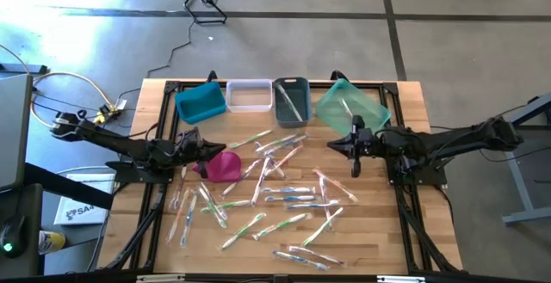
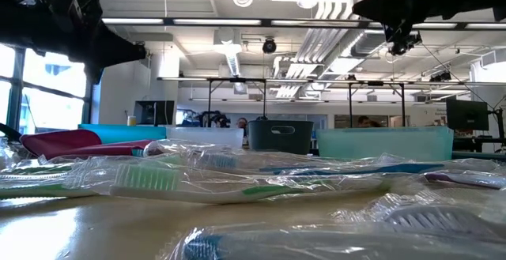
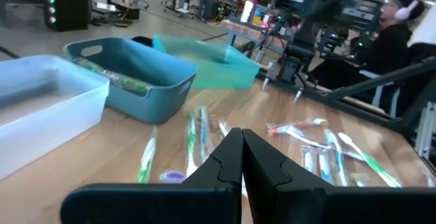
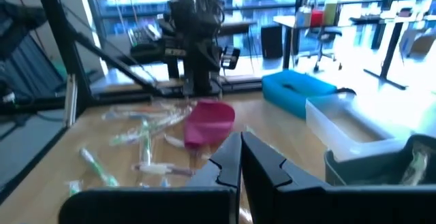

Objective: Pick & Place Toothbrushes
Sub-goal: Put the violet toothbrush into the white bin

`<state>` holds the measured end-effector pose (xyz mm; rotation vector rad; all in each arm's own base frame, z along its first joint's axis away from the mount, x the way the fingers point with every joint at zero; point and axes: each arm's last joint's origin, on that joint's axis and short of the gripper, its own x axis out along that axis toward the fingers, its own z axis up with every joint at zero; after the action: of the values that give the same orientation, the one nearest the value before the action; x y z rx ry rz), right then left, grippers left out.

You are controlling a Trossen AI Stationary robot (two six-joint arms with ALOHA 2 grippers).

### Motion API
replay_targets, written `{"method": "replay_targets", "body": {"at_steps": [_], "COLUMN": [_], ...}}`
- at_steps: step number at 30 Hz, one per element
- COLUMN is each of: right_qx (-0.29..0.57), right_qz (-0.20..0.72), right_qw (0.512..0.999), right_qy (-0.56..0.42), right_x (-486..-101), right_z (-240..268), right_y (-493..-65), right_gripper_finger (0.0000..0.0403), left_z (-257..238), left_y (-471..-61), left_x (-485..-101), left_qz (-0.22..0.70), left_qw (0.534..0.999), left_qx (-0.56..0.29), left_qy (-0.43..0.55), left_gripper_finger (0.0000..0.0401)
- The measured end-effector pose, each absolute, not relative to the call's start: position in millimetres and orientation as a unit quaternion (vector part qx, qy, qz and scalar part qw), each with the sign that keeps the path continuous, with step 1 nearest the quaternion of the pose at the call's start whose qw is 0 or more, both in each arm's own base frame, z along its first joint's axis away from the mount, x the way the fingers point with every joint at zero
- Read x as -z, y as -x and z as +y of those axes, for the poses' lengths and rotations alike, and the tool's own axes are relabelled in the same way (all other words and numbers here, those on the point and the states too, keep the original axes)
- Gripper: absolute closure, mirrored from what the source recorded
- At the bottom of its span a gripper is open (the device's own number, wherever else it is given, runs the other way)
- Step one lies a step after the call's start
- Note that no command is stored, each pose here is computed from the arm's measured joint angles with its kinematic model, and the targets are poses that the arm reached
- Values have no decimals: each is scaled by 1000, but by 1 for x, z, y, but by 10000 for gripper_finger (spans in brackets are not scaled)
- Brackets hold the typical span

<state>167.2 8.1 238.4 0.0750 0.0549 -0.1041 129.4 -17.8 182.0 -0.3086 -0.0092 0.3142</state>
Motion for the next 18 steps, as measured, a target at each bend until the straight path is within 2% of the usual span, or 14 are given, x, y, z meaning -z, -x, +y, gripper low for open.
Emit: {"method": "replay_targets", "body": {"at_steps": [10,18], "right_qx": [70,79], "right_qz": [6,6], "right_qw": [997,996], "right_qy": [-41,-40], "right_x": [-229,-229], "right_z": [2,-1], "right_y": [-165,-165], "right_gripper_finger": [399,399], "left_z": [-25,-32], "left_y": [-155,-184], "left_x": [-205,-215], "left_qz": [35,122], "left_qw": [982,974], "left_qx": [-155,-169], "left_qy": [107,92], "left_gripper_finger": [401,401]}}
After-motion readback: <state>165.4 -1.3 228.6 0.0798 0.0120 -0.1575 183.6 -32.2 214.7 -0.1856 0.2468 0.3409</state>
